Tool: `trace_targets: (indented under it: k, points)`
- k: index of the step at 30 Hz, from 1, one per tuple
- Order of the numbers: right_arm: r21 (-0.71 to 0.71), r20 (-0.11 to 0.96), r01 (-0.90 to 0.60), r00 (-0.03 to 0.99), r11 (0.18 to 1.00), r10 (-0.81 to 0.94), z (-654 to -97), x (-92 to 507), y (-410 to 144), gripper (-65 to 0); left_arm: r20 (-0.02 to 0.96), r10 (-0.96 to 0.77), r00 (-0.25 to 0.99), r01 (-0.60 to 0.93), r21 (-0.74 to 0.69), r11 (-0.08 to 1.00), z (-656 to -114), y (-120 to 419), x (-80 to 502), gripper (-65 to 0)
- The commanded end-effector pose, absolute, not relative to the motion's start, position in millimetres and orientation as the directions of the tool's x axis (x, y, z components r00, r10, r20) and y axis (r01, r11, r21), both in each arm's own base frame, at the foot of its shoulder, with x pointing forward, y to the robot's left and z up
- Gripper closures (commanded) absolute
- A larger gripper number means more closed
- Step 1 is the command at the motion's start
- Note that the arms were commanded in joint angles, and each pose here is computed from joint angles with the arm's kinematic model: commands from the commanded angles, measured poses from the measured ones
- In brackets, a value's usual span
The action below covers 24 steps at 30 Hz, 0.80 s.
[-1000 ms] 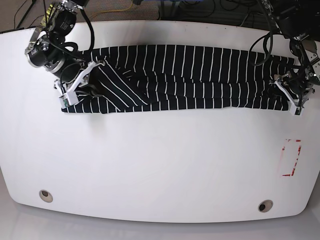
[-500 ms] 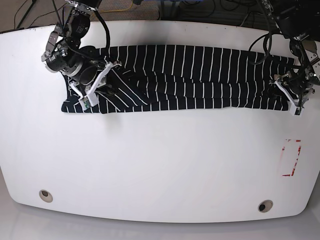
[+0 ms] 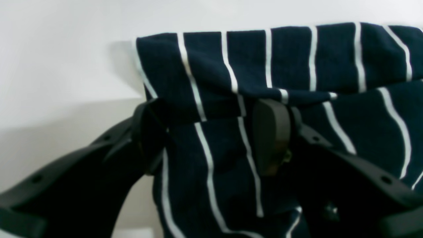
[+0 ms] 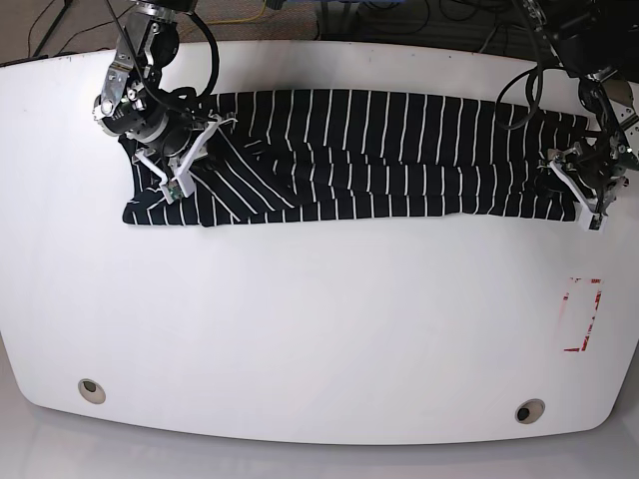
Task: Layout the t-shirt on the table in an organized manner, then fold the t-shirt properly
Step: 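Lower the right gripper's held shirt end back onto the table, then release the shirt end with the left gripper and raise it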
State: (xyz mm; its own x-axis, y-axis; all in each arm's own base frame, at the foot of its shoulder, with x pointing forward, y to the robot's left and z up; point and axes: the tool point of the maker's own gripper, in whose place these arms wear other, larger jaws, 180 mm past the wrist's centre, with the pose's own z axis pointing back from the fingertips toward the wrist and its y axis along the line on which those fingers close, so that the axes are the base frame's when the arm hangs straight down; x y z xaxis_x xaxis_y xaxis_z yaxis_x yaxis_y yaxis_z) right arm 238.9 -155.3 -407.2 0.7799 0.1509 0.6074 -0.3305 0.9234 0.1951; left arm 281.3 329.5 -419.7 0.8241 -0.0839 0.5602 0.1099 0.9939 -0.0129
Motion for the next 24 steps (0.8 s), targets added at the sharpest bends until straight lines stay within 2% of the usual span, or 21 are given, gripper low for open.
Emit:
trace_targets:
  k: [1,10,21,24]
  points:
    - [0.195,0.620,-0.321,0.772,0.927,0.137,-411.2,243.1,-163.9,-2.5,0.496,-0.088,0.864,0.106,-0.010,0.994,-431.7,333.5,269.2,-38.3]
    - [0.263,0.605,-0.243,0.795,0.934,0.036,-446.1,253.3,-190.9,-2.4,0.487,-0.054,0.872,0.089,-0.048,0.995,-439.1,331.2,275.1,-38.3]
    - [0.256,0.631,-0.233,0.776,0.938,0.021,-441.9,274.0,-203.6,-2.4,0.502,-0.063,0.863,0.109,-0.063,0.992,-434.9,322.1,294.0,-38.3]
    - [0.233,0.656,-0.249,0.754,0.940,0.037,-431.7,283.6,-203.2,-2.2,0.543,-0.077,0.836,0.117,-0.040,0.992,-419.5,323.6,303.2,-38.3]
